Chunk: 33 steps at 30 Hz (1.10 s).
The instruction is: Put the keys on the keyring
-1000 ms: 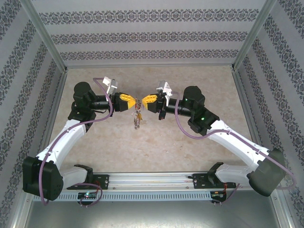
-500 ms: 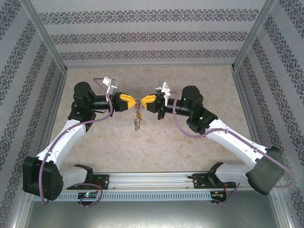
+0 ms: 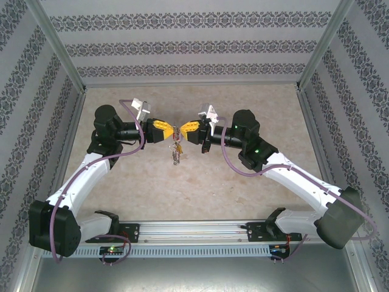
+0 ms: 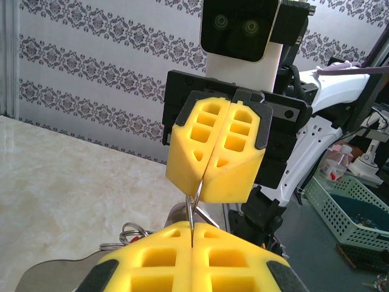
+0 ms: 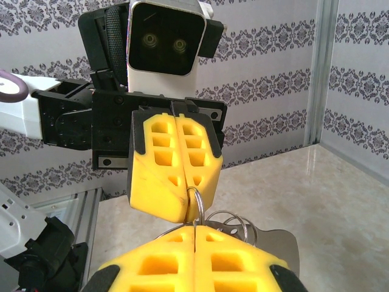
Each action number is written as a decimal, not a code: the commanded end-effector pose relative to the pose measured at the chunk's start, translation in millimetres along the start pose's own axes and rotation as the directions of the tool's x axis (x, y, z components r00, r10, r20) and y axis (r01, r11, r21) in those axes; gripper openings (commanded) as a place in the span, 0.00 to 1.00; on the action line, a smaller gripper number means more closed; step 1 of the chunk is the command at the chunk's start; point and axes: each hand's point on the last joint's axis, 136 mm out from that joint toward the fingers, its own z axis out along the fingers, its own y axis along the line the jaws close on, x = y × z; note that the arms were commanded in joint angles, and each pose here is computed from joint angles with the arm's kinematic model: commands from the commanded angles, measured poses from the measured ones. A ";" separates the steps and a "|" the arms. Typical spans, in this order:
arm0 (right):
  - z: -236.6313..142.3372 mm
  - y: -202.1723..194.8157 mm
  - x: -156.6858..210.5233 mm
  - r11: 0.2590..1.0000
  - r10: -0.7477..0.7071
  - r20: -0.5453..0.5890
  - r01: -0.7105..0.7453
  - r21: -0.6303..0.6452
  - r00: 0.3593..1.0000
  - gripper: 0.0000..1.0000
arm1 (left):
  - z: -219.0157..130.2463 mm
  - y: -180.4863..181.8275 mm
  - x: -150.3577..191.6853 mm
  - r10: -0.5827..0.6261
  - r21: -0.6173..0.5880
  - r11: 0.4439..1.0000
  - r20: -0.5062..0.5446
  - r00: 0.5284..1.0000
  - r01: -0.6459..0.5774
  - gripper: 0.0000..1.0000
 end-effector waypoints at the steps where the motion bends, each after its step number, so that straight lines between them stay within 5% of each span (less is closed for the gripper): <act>1: -2.5 4.0 -12.4 1.000 -0.016 0.038 0.016 -0.011 0.999 0.00 | 0.0 -13.1 -17.3 0.093 0.011 0.996 0.017 0.996 -0.093 0.00; 33: -3.2 5.2 -13.1 1.000 -0.008 0.037 0.009 -0.017 0.999 0.00 | -1.0 -13.8 -18.9 0.098 0.007 0.995 0.019 0.995 -0.099 0.00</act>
